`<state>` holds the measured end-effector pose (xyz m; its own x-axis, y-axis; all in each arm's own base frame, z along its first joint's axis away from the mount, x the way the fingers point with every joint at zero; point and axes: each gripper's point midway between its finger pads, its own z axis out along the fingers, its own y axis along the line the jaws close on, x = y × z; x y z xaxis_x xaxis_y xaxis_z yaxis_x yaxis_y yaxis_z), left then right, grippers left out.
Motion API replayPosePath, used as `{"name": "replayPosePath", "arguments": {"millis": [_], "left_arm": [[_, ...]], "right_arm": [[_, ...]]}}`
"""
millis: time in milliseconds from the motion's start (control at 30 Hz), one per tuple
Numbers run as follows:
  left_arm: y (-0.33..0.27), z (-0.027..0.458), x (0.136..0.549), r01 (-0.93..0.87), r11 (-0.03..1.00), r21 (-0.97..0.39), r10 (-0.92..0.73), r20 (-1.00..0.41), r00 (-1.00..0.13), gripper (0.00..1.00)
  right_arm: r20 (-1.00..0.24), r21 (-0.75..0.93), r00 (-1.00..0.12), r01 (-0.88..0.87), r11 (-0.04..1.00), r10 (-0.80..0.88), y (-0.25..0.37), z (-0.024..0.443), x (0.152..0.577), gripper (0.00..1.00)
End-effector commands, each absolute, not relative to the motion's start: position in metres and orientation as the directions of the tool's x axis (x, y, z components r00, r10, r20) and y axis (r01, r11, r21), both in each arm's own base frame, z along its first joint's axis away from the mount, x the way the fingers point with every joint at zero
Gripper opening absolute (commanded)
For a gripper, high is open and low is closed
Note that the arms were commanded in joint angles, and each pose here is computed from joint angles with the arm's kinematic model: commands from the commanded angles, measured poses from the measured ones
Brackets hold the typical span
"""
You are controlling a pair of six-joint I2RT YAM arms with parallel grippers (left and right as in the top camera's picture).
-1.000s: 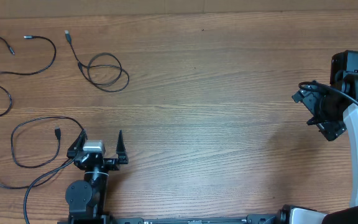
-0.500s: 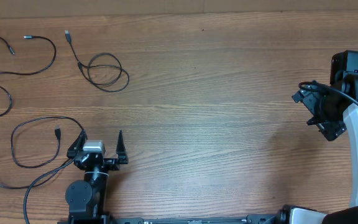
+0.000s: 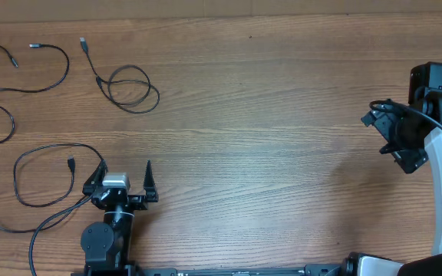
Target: Untangle cables
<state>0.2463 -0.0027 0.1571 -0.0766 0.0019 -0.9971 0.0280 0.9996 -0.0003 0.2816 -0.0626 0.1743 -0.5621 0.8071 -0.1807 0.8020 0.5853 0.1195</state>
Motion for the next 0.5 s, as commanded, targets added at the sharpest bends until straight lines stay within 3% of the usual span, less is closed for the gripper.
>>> {"name": "replayPosePath", "arguments": {"millis": [0, 267, 467], "left_arm": [[-0.004, 0.155, 0.246, 0.037, 0.999, 0.017, 0.02, -0.997, -0.078, 0.99], [-0.004, 0.155, 0.246, 0.037, 0.999, 0.017, 0.02, -0.997, -0.078, 1.0], [-0.004, 0.155, 0.246, 0.037, 0.999, 0.017, 0.02, -0.997, -0.078, 1.0]], "right_arm": [[-0.245, 0.166, -0.541, 0.794, 0.585, 0.804, -0.066, 0.196, 0.282, 1.0], [-0.367, 0.284, -0.486, 0.753, 0.593, 0.793, -0.063, 0.239, 0.266, 1.0], [-0.503, 0.418, -0.387, 0.673, 0.61, 0.773, -0.054, 0.289, 0.225, 1.0]]}}
